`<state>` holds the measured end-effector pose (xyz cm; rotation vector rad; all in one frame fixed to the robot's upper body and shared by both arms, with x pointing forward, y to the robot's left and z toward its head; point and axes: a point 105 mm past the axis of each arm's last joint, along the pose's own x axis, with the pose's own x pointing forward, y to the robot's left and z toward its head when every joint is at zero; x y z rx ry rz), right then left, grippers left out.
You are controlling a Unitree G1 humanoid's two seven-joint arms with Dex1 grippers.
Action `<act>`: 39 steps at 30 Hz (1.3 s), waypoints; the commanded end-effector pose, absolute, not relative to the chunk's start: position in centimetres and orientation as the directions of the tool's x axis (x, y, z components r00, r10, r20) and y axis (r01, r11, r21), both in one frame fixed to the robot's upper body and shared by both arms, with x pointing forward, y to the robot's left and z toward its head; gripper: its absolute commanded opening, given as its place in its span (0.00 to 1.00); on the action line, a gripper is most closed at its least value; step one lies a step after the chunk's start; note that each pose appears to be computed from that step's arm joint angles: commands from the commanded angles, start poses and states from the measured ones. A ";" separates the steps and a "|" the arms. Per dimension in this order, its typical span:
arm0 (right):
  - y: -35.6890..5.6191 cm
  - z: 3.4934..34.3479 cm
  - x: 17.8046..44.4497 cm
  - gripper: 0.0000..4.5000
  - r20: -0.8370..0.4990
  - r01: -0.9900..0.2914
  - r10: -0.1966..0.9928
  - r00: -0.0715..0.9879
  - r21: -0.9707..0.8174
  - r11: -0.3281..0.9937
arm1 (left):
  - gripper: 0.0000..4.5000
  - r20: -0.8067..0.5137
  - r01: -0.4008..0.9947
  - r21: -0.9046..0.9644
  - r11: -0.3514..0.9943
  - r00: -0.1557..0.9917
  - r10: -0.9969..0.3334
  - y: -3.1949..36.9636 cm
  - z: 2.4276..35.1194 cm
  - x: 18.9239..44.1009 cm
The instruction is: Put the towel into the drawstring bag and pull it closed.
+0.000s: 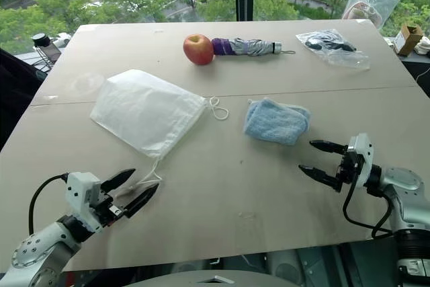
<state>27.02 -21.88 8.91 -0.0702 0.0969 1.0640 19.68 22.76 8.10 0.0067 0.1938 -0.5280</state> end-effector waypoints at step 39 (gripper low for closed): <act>-15.8 16.3 28.0 1.00 -0.077 -0.949 0.966 0.247 -0.219 0.225 | 0.98 0.069 0.072 0.376 0.924 0.992 -0.105 15.2 11.9 30.9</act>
